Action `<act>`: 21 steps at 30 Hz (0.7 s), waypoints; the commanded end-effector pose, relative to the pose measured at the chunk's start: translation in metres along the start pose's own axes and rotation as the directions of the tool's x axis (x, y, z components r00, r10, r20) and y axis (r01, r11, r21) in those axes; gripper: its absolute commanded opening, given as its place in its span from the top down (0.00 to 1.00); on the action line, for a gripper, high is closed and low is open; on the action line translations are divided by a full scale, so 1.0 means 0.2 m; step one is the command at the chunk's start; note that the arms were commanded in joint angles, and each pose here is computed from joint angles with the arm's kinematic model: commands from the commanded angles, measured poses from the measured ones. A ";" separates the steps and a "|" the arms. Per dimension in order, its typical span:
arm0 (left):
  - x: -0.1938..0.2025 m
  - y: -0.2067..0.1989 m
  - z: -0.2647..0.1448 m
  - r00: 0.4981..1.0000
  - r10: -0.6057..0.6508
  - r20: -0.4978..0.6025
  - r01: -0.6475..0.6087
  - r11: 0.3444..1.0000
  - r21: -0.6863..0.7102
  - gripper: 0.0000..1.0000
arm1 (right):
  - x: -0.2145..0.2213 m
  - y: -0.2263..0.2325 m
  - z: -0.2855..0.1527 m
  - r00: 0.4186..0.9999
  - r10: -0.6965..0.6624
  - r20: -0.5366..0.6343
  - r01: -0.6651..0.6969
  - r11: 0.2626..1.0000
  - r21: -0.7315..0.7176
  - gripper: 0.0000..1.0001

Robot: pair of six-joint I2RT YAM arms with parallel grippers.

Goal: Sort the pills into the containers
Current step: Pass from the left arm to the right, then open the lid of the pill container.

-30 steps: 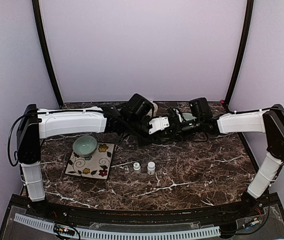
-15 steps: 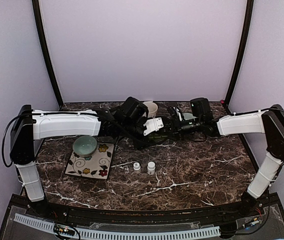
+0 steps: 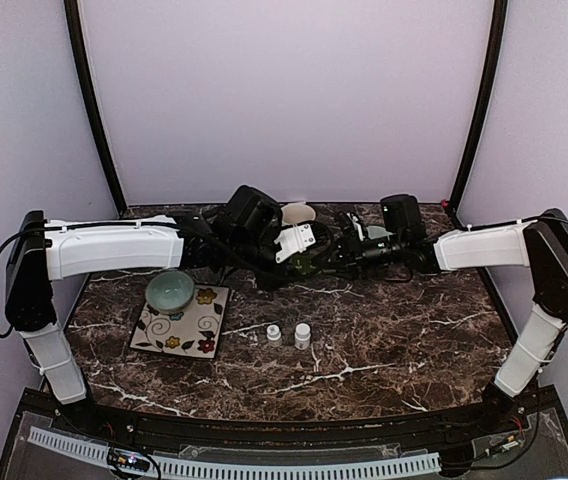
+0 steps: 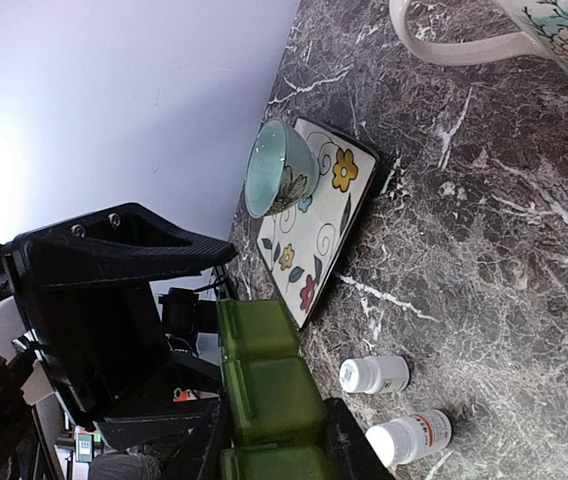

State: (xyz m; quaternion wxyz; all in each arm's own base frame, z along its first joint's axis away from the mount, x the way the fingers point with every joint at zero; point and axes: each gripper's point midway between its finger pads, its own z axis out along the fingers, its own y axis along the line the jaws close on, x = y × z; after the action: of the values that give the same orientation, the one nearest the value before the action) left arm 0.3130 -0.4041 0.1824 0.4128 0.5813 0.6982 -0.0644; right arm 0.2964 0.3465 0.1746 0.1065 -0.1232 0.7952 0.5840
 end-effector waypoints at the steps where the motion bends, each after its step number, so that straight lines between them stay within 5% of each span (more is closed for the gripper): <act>1: -0.05 0.03 -0.08 0.999 0.001 0.037 -0.001 1.000 -0.015 0.38 | -0.03 0.07 0.01 1.000 -0.030 -0.003 0.030 0.999 -0.018 1.00; 11: -0.06 0.01 -0.06 0.998 0.052 0.026 -0.052 0.999 -0.003 0.40 | 0.00 0.08 0.03 1.000 -0.006 -0.026 0.006 1.000 -0.002 1.00; 21: -0.09 -0.04 -0.05 0.991 0.125 0.038 -0.126 0.992 0.025 0.52 | 0.06 0.04 0.06 0.997 0.048 -0.064 -0.047 0.999 0.008 1.00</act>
State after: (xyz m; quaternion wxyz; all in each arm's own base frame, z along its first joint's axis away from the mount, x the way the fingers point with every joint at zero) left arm 0.3048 -0.4063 0.1784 0.4037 0.6171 0.6735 -0.0513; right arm 0.2924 0.3504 0.1760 0.0858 -0.1157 0.8044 0.5764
